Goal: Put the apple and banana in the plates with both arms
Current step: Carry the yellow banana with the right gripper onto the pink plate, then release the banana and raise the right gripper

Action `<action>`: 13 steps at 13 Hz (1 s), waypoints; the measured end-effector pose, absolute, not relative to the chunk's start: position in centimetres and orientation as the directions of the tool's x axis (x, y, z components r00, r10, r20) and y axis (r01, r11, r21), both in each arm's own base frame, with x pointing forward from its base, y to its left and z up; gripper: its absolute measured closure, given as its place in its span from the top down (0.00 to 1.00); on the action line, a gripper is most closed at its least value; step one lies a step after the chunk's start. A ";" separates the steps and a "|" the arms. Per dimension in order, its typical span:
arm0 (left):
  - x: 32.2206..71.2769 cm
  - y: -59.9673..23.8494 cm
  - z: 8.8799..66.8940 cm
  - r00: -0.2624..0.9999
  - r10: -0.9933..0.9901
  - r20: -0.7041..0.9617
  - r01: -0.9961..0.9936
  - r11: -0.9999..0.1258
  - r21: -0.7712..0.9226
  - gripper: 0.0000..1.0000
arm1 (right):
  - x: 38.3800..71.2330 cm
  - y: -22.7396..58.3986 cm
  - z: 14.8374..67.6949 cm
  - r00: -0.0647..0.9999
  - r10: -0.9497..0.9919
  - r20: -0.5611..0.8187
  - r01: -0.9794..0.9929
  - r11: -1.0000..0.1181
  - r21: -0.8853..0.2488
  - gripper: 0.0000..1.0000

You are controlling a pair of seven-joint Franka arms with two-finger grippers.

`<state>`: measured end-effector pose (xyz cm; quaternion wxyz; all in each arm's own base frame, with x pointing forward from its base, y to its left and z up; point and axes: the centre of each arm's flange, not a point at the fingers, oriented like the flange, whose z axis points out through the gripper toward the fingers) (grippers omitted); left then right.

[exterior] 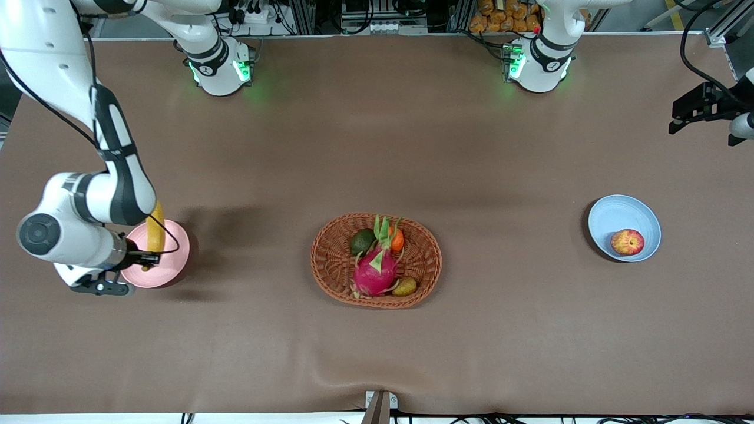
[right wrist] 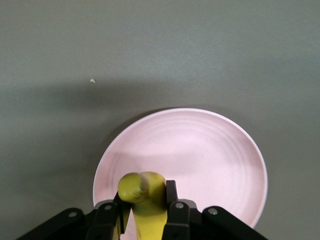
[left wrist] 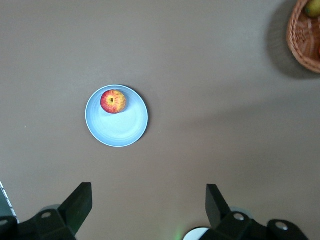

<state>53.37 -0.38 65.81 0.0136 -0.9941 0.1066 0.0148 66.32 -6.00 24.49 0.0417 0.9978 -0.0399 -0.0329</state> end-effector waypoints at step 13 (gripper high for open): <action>54.7 -1.2 64.3 0.999 -0.023 -0.024 -0.024 -0.999 -0.032 1.00 | 64.0 -4.4 46.4 0.998 -0.057 -0.033 -0.057 -0.998 0.002 1.00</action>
